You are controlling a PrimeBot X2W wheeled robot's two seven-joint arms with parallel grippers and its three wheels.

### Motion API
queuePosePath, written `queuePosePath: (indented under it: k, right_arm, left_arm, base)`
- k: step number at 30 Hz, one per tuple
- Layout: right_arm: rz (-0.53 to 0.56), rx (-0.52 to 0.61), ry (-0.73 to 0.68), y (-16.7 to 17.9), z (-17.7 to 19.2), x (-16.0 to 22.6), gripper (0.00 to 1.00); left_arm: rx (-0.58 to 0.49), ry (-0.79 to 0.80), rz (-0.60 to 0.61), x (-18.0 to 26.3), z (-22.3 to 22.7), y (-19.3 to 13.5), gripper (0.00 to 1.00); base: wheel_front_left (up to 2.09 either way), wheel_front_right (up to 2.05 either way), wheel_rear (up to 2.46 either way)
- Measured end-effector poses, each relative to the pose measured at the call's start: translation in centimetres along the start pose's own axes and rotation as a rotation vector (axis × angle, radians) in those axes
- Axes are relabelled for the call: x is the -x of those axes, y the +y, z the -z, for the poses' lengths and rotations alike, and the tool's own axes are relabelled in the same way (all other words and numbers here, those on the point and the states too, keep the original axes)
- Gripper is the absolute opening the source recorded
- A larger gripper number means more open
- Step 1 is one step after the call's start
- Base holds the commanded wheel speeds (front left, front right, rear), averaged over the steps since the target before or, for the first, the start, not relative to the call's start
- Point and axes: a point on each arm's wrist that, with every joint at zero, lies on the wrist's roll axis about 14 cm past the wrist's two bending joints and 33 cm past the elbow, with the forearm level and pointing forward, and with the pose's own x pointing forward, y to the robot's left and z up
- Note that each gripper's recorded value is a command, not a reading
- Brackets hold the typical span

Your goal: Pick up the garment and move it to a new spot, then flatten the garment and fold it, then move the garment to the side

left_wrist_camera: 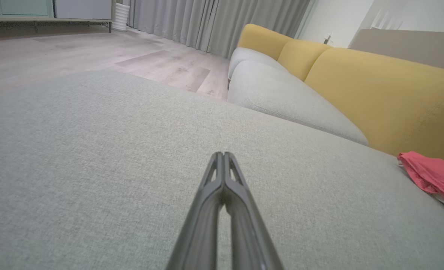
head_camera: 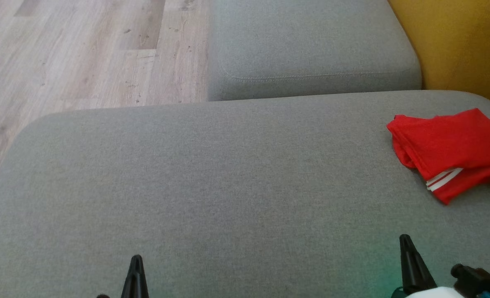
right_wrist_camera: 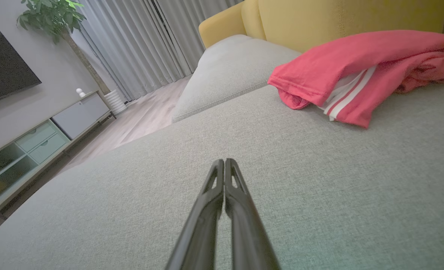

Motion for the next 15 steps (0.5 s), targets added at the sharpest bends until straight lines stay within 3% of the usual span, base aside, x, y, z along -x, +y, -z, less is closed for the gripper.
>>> queuePosePath:
  k: [15]
  right_arm:
    - [0.043, -0.182, -0.018, -0.9, -1.0, -1.0, 0.00]
  left_arm:
    - [0.180, 0.033, -0.017, -1.3, -0.1, 0.7, 0.00]
  base:
    - [0.00, 0.00, 0.00]
